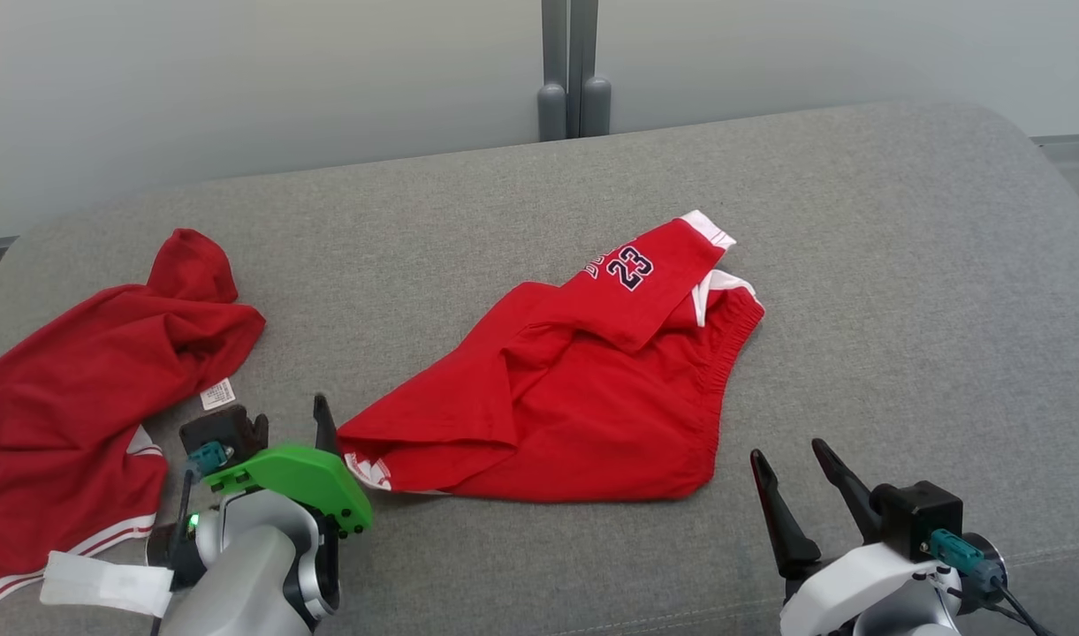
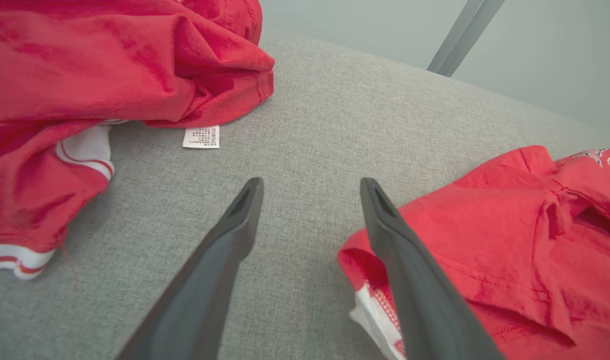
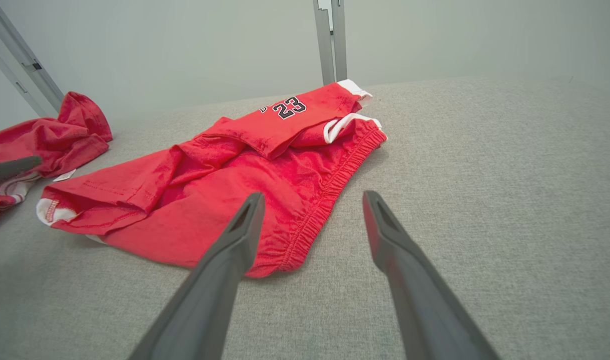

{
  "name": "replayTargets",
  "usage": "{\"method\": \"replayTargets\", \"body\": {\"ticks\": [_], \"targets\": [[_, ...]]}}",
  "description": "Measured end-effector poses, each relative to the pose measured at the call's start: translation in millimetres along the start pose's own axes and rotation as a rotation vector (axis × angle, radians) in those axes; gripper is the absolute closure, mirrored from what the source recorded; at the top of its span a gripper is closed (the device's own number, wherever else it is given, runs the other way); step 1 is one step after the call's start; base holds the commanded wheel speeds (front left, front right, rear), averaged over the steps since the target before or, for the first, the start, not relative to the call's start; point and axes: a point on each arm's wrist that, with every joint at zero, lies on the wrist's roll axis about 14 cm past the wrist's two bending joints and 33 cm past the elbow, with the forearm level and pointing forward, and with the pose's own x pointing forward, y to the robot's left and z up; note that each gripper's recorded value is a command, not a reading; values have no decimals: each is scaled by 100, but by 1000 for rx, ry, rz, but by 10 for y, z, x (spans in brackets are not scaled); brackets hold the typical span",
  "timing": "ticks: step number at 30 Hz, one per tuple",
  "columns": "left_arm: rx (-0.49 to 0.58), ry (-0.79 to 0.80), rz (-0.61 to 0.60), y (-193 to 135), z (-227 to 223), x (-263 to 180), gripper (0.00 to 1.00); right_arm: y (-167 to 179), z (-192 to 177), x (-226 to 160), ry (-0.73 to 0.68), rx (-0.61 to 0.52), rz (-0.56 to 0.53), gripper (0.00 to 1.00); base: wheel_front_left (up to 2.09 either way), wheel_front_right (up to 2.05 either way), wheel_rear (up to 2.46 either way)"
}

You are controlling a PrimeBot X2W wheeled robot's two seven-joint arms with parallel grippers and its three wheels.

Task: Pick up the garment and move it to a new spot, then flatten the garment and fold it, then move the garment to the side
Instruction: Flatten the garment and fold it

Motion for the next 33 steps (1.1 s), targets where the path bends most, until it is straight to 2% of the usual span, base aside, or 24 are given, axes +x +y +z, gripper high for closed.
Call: {"method": "replayTargets", "body": {"ticks": [3,7,13,19,24,30,31,32,33], "targets": [[54,-49,-62,-127,133,-5,0,-7,2,-3,-1,0,-2,0,0,0,0],[147,-86,-220,-543,159,-103,0,-15,-1,-7,0,1,-4,0,0,0,0],[287,56,-366,-970,-262,-285,0,-26,-19,-6,5,3,-8,0,0,0,0],[441,212,-369,-1080,-586,-283,0,-76,-66,-23,20,8,-26,0,0,0,0],[487,307,-362,-1115,-721,-237,0,-136,-102,-37,29,14,-47,0,0,0,0],[519,314,-373,-1167,-744,-181,0,-213,-130,-49,33,18,-72,0,0,0,0],[524,315,-374,-1171,-754,-174,4,-224,-130,-49,32,18,-75,0,0,0,0],[530,316,-376,-1175,-764,-169,60,-232,-134,-49,33,19,-78,0,0,0,0],[533,319,-377,-1175,-774,-164,84,-240,-141,-52,35,19,-81,0,0,0,0]]}}
